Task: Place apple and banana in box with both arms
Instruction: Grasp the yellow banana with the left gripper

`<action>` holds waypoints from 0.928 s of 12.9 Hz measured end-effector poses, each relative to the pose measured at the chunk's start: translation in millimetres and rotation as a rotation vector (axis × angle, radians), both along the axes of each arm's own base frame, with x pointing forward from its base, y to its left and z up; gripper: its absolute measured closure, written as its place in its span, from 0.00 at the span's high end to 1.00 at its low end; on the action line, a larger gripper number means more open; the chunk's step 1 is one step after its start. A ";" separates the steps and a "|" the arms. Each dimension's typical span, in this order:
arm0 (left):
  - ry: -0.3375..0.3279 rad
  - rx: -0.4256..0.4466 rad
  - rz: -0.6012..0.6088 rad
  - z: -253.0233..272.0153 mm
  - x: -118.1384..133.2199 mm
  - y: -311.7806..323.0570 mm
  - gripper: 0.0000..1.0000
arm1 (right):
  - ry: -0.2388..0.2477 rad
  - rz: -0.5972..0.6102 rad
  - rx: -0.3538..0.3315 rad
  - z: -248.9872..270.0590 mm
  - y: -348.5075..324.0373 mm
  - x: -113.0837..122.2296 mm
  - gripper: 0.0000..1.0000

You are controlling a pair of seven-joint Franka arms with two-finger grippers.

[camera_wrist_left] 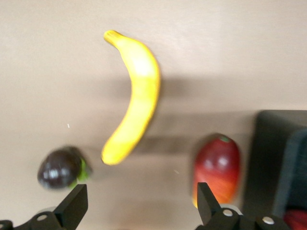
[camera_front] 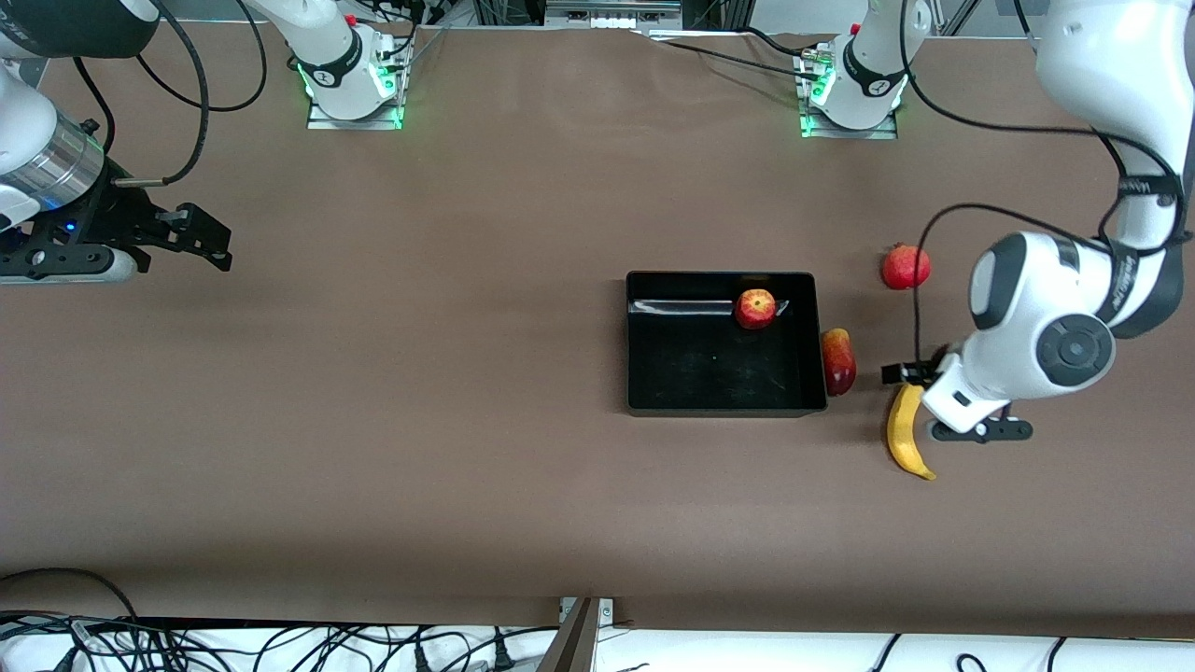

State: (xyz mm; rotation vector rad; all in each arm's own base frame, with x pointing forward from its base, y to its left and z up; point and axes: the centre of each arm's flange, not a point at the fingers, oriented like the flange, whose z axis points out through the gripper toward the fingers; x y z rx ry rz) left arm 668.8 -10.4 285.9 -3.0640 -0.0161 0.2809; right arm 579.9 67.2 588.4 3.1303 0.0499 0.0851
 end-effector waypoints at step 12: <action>-0.059 -0.094 -0.186 -114.1 2.7 16.9 0.54 | 0.000 0.001 0.000 0.0 0.4 0.0 1.00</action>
